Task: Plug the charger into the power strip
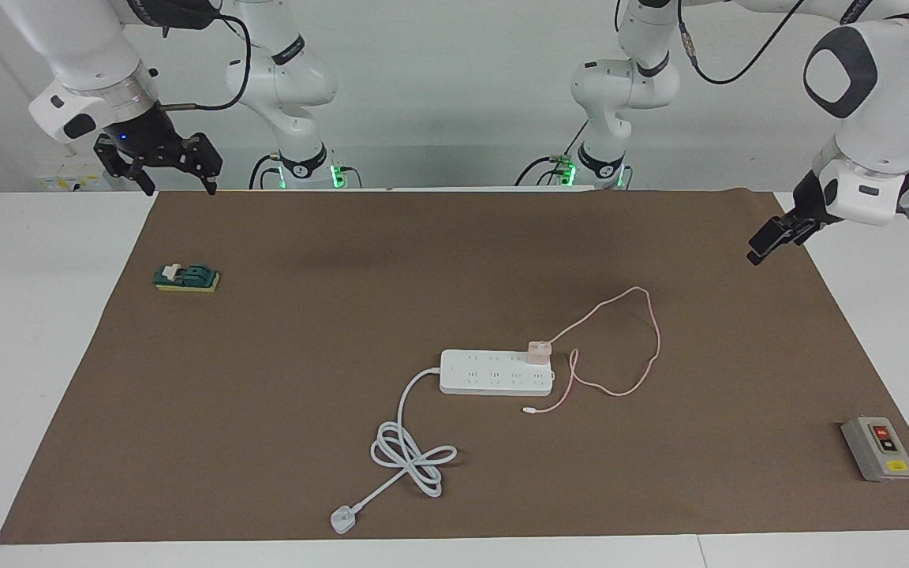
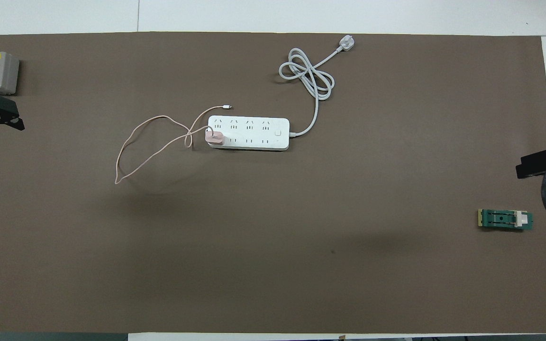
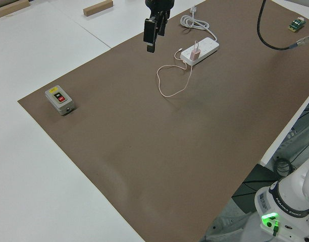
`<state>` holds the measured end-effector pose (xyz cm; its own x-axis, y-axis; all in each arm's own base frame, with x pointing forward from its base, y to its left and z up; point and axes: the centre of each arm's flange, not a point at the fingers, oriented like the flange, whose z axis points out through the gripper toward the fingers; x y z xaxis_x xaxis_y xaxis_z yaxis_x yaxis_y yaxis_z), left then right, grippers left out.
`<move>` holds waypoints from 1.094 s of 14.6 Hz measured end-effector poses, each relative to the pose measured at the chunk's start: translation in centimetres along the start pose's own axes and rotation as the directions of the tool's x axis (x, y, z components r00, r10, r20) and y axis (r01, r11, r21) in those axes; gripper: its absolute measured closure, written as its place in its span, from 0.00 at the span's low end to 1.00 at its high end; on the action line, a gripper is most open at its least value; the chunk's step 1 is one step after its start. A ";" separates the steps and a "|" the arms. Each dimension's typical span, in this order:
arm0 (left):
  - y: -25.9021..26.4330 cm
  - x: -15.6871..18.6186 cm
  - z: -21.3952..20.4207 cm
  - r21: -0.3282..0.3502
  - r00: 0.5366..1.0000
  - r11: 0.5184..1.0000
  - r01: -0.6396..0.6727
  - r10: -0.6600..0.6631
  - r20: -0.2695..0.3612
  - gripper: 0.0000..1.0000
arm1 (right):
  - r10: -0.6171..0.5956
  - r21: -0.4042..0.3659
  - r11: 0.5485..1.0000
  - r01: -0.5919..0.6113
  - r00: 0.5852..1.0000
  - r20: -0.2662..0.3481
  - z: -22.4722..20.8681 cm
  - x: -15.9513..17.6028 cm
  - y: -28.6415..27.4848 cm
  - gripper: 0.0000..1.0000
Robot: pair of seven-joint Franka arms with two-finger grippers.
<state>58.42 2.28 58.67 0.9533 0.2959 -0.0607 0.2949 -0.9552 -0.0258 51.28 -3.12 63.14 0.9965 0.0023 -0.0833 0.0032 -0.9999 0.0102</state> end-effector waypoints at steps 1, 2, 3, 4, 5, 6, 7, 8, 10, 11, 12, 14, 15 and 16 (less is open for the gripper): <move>-0.1 -0.5 -0.4 0.000 1.000 1.000 -0.021 0.021 0.010 0.00 | 0.000 0.000 1.000 0.000 1.000 0.000 0.0 0.0 0.0 0.00; -0.4 -1.1 -0.9 0.000 0.999 0.999 -0.037 0.037 0.017 0.00 | 0.000 0.000 1.000 0.000 1.000 0.000 0.0 0.0 0.0 0.00; -0.8 -1.5 -1.3 -0.002 0.999 0.999 -0.046 0.046 0.021 0.00 | 0.000 0.000 1.000 0.000 1.000 0.000 0.0 0.0 0.0 0.00; -1.2 -1.9 -1.7 -0.003 0.999 0.999 -0.048 0.048 0.024 0.00 | 0.000 0.000 1.000 0.000 1.000 0.000 0.0 0.0 0.0 0.00; -1.9 -2.3 -2.0 -0.004 0.999 0.999 -0.043 0.043 0.032 0.00 | 0.000 0.000 1.000 0.000 1.000 0.000 0.0 0.0 0.0 0.00; -2.6 -2.7 -2.0 -0.004 0.998 0.999 -0.044 0.044 0.048 0.00 | 0.000 0.000 1.000 0.000 1.000 0.000 0.0 0.0 0.0 0.00; -3.1 -3.1 -1.8 -0.005 0.997 0.999 -0.051 0.051 0.065 0.00 | 0.000 0.000 1.000 0.000 1.000 0.000 0.0 0.0 0.0 0.00; -3.4 -3.5 -1.5 -0.007 0.996 0.998 -0.058 0.058 0.074 0.00 | 0.000 0.000 1.000 0.000 1.000 0.000 0.0 0.0 0.0 0.00; -3.0 -4.0 -1.2 -0.008 0.994 0.997 -0.076 0.076 0.075 0.00 | 0.000 0.000 1.000 0.000 1.000 0.000 0.0 0.0 0.0 0.00; -2.6 -4.1 -1.2 -0.009 0.994 0.996 -0.088 0.088 0.070 0.00 | 0.000 0.000 1.000 0.000 1.000 0.000 0.0 0.0 0.0 0.00; -2.2 -4.1 -1.2 -0.009 0.993 0.995 -0.100 0.101 0.064 0.00 | 0.000 0.000 1.000 0.000 1.000 0.000 0.0 0.0 0.0 0.00; -1.6 -4.1 -1.1 -0.011 0.990 0.992 -0.128 0.129 0.052 0.00 | 0.000 0.000 1.000 0.000 1.000 0.000 0.0 0.0 0.0 0.00; -1.4 -4.0 -1.2 -0.013 0.989 0.989 -0.144 0.145 0.040 0.00 | 0.000 0.000 1.000 0.000 1.000 0.000 0.0 0.0 0.0 0.00; -1.3 -3.8 -1.2 -0.015 0.986 0.986 -0.165 0.165 0.026 0.00 | 0.000 0.000 1.000 0.000 1.000 0.000 0.0 0.0 0.0 0.00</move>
<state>54.47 2.35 60.15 0.9869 0.1339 -0.0900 0.1344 -0.9909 -0.0007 51.28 -3.12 63.14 0.9965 0.0023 -0.0833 0.0032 -0.9999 0.0101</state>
